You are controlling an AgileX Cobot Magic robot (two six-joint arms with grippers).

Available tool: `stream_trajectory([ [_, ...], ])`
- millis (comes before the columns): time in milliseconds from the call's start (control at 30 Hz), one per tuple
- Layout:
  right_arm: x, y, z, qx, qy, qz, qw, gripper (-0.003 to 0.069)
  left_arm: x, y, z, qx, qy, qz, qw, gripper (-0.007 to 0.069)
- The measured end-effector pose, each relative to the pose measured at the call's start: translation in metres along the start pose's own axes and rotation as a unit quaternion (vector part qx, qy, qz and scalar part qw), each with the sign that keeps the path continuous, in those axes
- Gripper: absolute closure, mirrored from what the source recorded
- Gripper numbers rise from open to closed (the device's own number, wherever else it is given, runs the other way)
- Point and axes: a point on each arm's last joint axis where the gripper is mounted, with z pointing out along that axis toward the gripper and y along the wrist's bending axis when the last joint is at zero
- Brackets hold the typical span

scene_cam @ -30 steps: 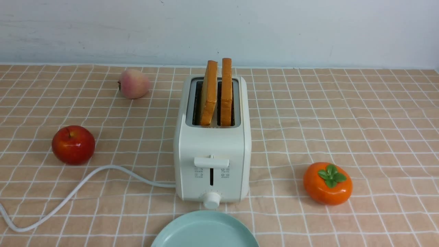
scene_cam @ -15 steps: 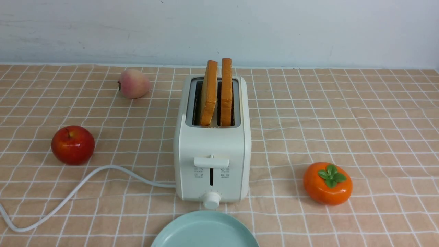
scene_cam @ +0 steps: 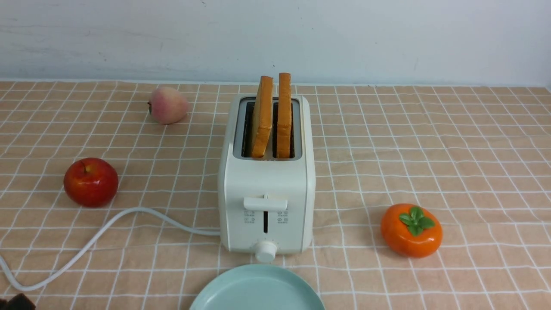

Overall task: Take toasted bread from bread machine on light coffee tablecloth place on plate.
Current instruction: 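Reach for a toast slice standing in the toaster with the left gripper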

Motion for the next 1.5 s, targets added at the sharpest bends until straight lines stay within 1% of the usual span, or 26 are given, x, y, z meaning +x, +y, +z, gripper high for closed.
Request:
stream_trajectory([
  [100,-0.002,0.003,0.001,-0.017,-0.018,0.052,0.998,0.0419,-0.003,-0.002,0.000,0.010,-0.016,-0.035,0.999,0.0387],
  [200,-0.011,0.006,0.000,-0.044,-0.067,0.163,0.983,0.0419,-0.006,-0.003,0.000,0.020,-0.032,-0.084,0.996,0.0387],
  [300,-0.020,0.005,-0.002,-0.064,-0.108,0.279,0.952,0.0419,-0.008,-0.004,0.000,0.030,-0.038,-0.151,0.987,0.0387],
  [400,-0.024,0.005,-0.003,-0.077,-0.123,0.357,0.923,0.0419,-0.010,-0.005,-0.001,0.036,-0.047,-0.202,0.978,0.0387],
  [467,-0.025,0.005,-0.003,-0.082,-0.125,0.382,0.912,0.0419,-0.010,-0.005,-0.001,0.038,-0.050,-0.218,0.974,0.0387],
  [500,-0.025,0.005,-0.003,-0.087,-0.127,0.407,0.900,0.0419,-0.011,-0.005,-0.001,0.039,-0.053,-0.231,0.971,0.0387],
  [567,-0.026,0.004,-0.004,-0.088,-0.131,0.424,0.892,0.0419,-0.012,-0.005,-0.001,0.040,-0.057,-0.239,0.969,0.0396],
  [633,-0.027,0.003,-0.004,-0.087,-0.137,0.432,0.887,0.0419,-0.014,-0.004,-0.001,0.041,-0.068,-0.243,0.967,0.0424],
  [700,-0.027,0.003,-0.004,-0.086,-0.139,0.438,0.884,0.0419,-0.016,-0.004,-0.001,0.042,-0.080,-0.249,0.964,0.0487],
  [733,-0.028,0.003,-0.004,-0.089,-0.138,0.437,0.884,0.0421,-0.019,-0.005,-0.002,0.045,-0.086,-0.251,0.963,0.0550],
  [767,-0.029,0.004,-0.005,-0.091,-0.138,0.436,0.885,0.0424,-0.019,-0.005,-0.002,0.046,-0.087,-0.251,0.963,0.0562],
  [800,-0.036,0.008,-0.009,-0.108,-0.133,0.422,0.890,0.0436,-0.028,-0.011,-0.005,0.056,-0.097,-0.245,0.963,0.0626],
  [833,-0.045,0.012,-0.014,-0.127,-0.132,0.407,0.895,0.0447,-0.035,-0.015,-0.007,0.064,-0.104,-0.233,0.965,0.0639],
  [900,-0.078,0.022,-0.033,-0.171,-0.145,0.350,0.909,0.0497,-0.061,-0.035,-0.019,0.096,-0.125,-0.186,0.970,0.0639],
  [967,-0.102,0.028,-0.045,-0.190,-0.154,0.310,0.919,0.0548,-0.083,-0.052,-0.030,0.121,-0.134,-0.162,0.970,0.0639],
  [1033,-0.132,0.034,-0.053,-0.206,-0.148,0.264,0.931,0.0614,-0.105,-0.071,-0.034,0.134,-0.114,-0.144,0.974,0.0639],
  [1067,-0.135,0.035,-0.054,-0.208,-0.146,0.261,0.931,0.0620,-0.107,-0.073,-0.034,0.135,-0.110,-0.143,0.974,0.0639],
  [1100,-0.153,0.040,-0.053,-0.219,-0.122,0.233,0.939,0.0659,-0.119,-0.085,-0.030,0.132,-0.073,-0.126,0.981,0.0639],
  [1200,-0.182,0.050,-0.037,-0.250,-0.023,0.193,0.949,0.0676,-0.137,-0.107,-0.002,0.089,0.073,-0.065,0.991,0.0639],
  [1267,-0.191,0.056,-0.022,-0.271,0.056,0.170,0.946,0.0676,-0.138,-0.110,0.022,0.047,0.170,-0.033,0.984,0.0639],
  [1300,-0.190,0.060,-0.006,-0.288,0.135,0.157,0.935,0.0676,-0.137,-0.109,0.039,0.009,0.255,-0.006,0.967,0.0639],
  [1333,-0.190,0.060,-0.006,-0.287,0.135,0.156,0.935,0.0676,-0.139,-0.110,0.039,0.009,0.251,-0.002,0.968,0.0639],
  [1367,-0.186,0.062,0.006,-0.298,0.196,0.141,0.924,0.0676,-0.137,-0.107,0.062,-0.028,0.323,0.019,0.946,0.0639],
  [1400,-0.181,0.062,0.015,-0.304,0.230,0.126,0.916,0.0675,-0.137,-0.105,0.075,-0.045,0.360,0.033,0.931,0.0639],
  [1467,-0.171,0.060,0.029,-0.308,0.277,0.098,0.905,0.0675,-0.134,-0.102,0.102,-0.062,0.412,0.048,0.908,0.0639],
  [1500,-0.170,0.060,0.030,-0.308,0.280,0.093,0.905,0.0675,-0.135,-0.103,0.102,-0.060,0.411,0.050,0.908,0.0639],
])
